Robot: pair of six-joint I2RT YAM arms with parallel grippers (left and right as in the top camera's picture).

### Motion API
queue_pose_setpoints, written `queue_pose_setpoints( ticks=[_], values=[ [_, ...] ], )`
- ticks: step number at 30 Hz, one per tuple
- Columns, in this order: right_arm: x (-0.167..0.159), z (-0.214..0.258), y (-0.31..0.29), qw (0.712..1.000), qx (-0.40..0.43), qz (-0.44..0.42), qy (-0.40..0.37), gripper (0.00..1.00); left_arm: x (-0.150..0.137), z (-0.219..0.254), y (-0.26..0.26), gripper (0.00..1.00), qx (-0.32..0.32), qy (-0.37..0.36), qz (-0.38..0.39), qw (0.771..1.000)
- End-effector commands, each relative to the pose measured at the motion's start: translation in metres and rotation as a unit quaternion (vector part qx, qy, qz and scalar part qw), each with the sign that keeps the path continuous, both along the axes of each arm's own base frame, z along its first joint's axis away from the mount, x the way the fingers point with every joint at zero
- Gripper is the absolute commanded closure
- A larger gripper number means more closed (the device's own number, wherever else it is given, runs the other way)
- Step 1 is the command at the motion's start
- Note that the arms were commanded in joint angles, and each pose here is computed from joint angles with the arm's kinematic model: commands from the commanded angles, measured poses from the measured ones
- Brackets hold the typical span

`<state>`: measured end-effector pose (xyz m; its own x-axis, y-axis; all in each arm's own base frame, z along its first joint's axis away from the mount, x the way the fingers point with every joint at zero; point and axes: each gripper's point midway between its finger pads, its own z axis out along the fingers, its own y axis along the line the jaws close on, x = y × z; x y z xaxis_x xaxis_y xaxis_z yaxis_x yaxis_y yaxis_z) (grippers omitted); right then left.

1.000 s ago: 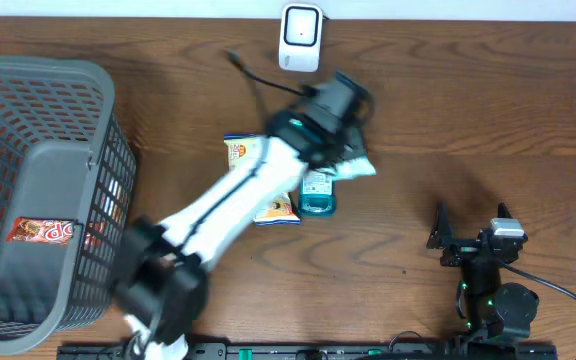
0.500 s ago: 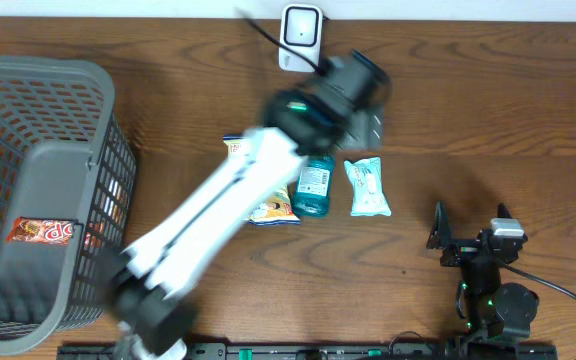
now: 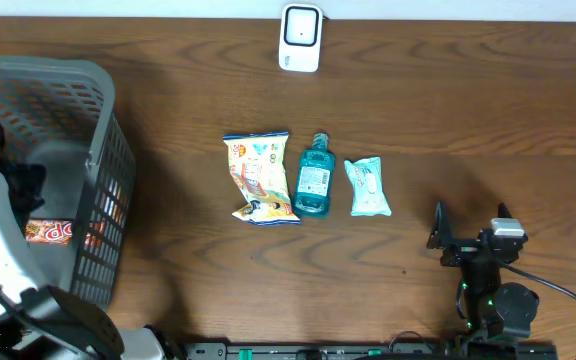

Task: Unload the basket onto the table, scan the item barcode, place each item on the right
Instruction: 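Reach into the basket and grasp the red Top chocolate bar, then place the red chocolate bar between the bottle and wipes pack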

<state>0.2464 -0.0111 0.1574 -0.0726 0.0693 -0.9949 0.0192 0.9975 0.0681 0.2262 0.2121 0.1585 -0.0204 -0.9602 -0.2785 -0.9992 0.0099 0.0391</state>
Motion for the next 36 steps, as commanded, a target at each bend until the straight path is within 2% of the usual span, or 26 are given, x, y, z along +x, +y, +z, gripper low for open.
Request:
queue_pose_setpoints(
  ticks=[1, 3, 6, 8, 9, 10, 12, 13, 14, 16, 17, 20, 21, 22, 23, 25, 26, 27, 29, 31, 32, 34, 36],
  values=[
    [0.000, -0.001, 0.004, 1.000, 0.006, 0.007, 0.000, 0.01, -0.009, -0.067, -0.013, 0.02, -0.069, 0.023, 0.022, 0.997],
    [0.000, 0.000, 0.004, 1.000, 0.006, 0.007, 0.000, 0.01, -0.011, -0.099, -0.015, 0.02, -0.075, 0.030, 0.022, 0.996],
    [0.000, 0.000, 0.004, 1.000, 0.006, 0.007, 0.000, 0.01, -0.007, -0.161, -0.025, 0.00, -0.091, 0.002, 0.019, 0.996],
    [0.000, 0.000, 0.004, 1.000, 0.007, 0.007, 0.000, 0.01, -0.018, -0.179, -0.032, 0.41, -0.091, 0.002, 0.019, 0.996],
    [0.000, 0.000, 0.004, 1.000, 0.006, 0.007, 0.000, 0.01, -0.022, -0.185, -0.036, 0.77, -0.093, 0.005, 0.020, 0.995],
    [0.000, -0.001, 0.004, 1.000, 0.006, 0.007, 0.000, 0.01, -0.023, -0.185, -0.037, 0.93, -0.095, 0.003, 0.027, 0.995],
    [0.000, 0.000, 0.004, 1.000, 0.006, 0.007, 0.000, 0.01, -0.005, -0.165, -0.029, 0.93, -0.085, -0.030, 0.023, 0.996],
    [0.000, -0.001, 0.004, 1.000, 0.006, 0.007, 0.000, 0.01, 0.025, -0.115, -0.013, 0.93, -0.060, -0.090, 0.002, 0.994],
    [0.000, -0.001, 0.004, 1.000, 0.006, 0.007, 0.000, 0.01, 0.044, -0.072, -0.003, 0.93, -0.032, -0.136, -0.017, 0.990],
    [0.000, -0.001, 0.004, 1.000, 0.006, 0.007, 0.000, 0.01, 0.064, 0.029, 0.005, 0.93, 0.029, -0.239, -0.036, 0.970],
    [0.000, 0.000, 0.004, 1.000, 0.006, 0.007, 0.000, 0.01, 0.068, 0.080, -0.003, 0.93, 0.050, -0.303, -0.054, 0.950],
    [0.000, 0.000, 0.004, 1.000, 0.007, 0.007, 0.000, 0.01, 0.058, 0.176, -0.040, 0.93, 0.093, -0.439, -0.107, 0.887],
    [0.000, -0.001, 0.004, 1.000, 0.006, 0.007, 0.000, 0.01, 0.046, 0.214, -0.068, 0.93, 0.104, -0.496, -0.133, 0.852],
    [0.000, 0.000, 0.004, 1.000, 0.006, 0.007, 0.000, 0.01, 0.041, 0.246, -0.111, 0.93, 0.093, -0.547, -0.197, 0.808],
    [0.000, 0.000, 0.004, 1.000, 0.006, 0.007, 0.000, 0.01, 0.039, 0.256, -0.145, 0.93, 0.063, -0.567, -0.241, 0.785],
    [0.000, 0.000, 0.004, 1.000, 0.007, 0.007, 0.000, 0.01, 0.041, 0.253, -0.192, 0.93, 0.019, -0.564, -0.311, 0.764],
    [0.000, 0.000, 0.004, 1.000, 0.006, 0.007, 0.000, 0.01, 0.045, 0.246, -0.223, 0.93, -0.007, -0.550, -0.372, 0.748],
    [0.000, 0.000, 0.004, 1.000, 0.006, 0.007, 0.000, 0.01, 0.050, 0.231, -0.261, 0.93, -0.040, -0.519, -0.440, 0.732],
    [0.000, 0.000, 0.004, 1.000, 0.006, 0.007, 0.000, 0.01, 0.060, 0.193, -0.318, 0.93, -0.073, -0.448, -0.527, 0.719],
    [0.000, 0.000, 0.004, 1.000, 0.006, 0.007, 0.000, 0.01, 0.070, 0.139, -0.395, 0.92, -0.106, -0.359, -0.611, 0.698],
    [0.000, 0.000, 0.004, 1.000, 0.006, 0.007, 0.000, 0.01, 0.077, 0.095, -0.437, 0.93, -0.103, -0.301, -0.649, 0.691],
    [0.000, -0.001, 0.004, 1.000, 0.006, 0.007, 0.000, 0.01, 0.093, 0.044, -0.467, 0.93, -0.086, -0.249, -0.669, 0.695],
    [0.000, 0.000, 0.004, 1.000, 0.006, 0.007, 0.000, 0.01, 0.105, -0.020, -0.498, 0.93, -0.095, -0.200, -0.686, 0.694]
  ],
)
